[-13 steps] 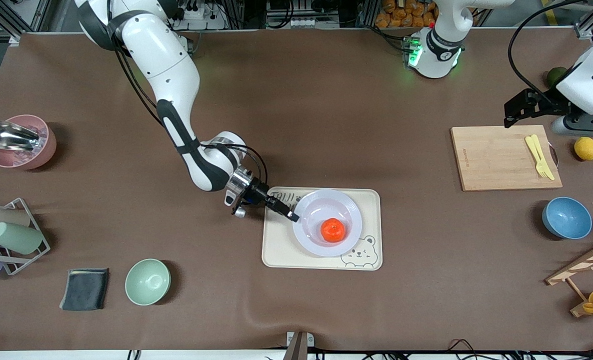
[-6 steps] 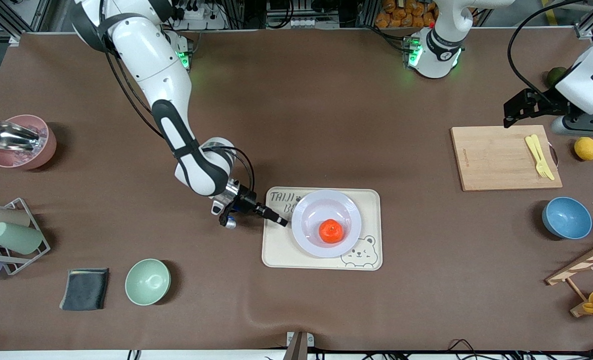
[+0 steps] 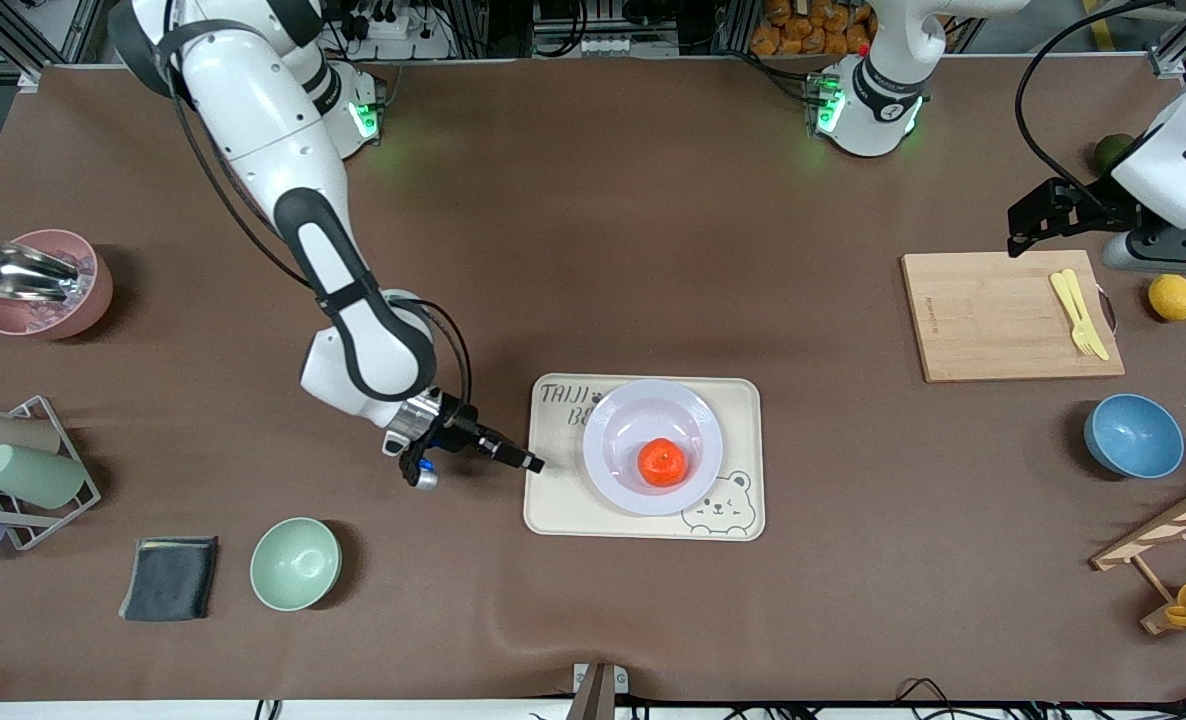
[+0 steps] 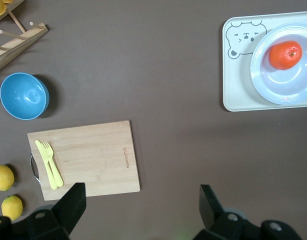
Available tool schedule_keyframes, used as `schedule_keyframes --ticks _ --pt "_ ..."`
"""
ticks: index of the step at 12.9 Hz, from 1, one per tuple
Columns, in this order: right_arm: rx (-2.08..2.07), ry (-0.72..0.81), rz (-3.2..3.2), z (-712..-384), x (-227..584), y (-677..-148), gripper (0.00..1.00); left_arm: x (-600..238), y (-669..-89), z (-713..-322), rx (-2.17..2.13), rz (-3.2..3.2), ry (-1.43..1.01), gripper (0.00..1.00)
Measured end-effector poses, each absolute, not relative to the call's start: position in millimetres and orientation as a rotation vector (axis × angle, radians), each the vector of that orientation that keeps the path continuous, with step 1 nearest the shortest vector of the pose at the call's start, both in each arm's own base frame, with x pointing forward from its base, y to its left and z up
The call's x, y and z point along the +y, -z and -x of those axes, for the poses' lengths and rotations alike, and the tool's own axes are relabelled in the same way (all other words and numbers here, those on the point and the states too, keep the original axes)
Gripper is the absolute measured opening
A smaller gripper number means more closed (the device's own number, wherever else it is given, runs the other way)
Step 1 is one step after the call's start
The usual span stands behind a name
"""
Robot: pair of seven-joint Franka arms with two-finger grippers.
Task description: Place orange and plate with both arms
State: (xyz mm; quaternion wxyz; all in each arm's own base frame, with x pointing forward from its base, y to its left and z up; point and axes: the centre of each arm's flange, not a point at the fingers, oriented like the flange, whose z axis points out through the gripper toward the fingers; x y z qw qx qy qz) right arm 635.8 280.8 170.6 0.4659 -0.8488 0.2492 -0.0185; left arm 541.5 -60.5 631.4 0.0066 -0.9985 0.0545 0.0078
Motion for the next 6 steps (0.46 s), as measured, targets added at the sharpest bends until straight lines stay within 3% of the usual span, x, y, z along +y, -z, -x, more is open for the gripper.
schedule_keyframes --ticks 6 --pt "0.492 -0.068 2.146 -666 194 -179 0.42 -60 -632 -542 0.17 3.124 -0.019 1.0"
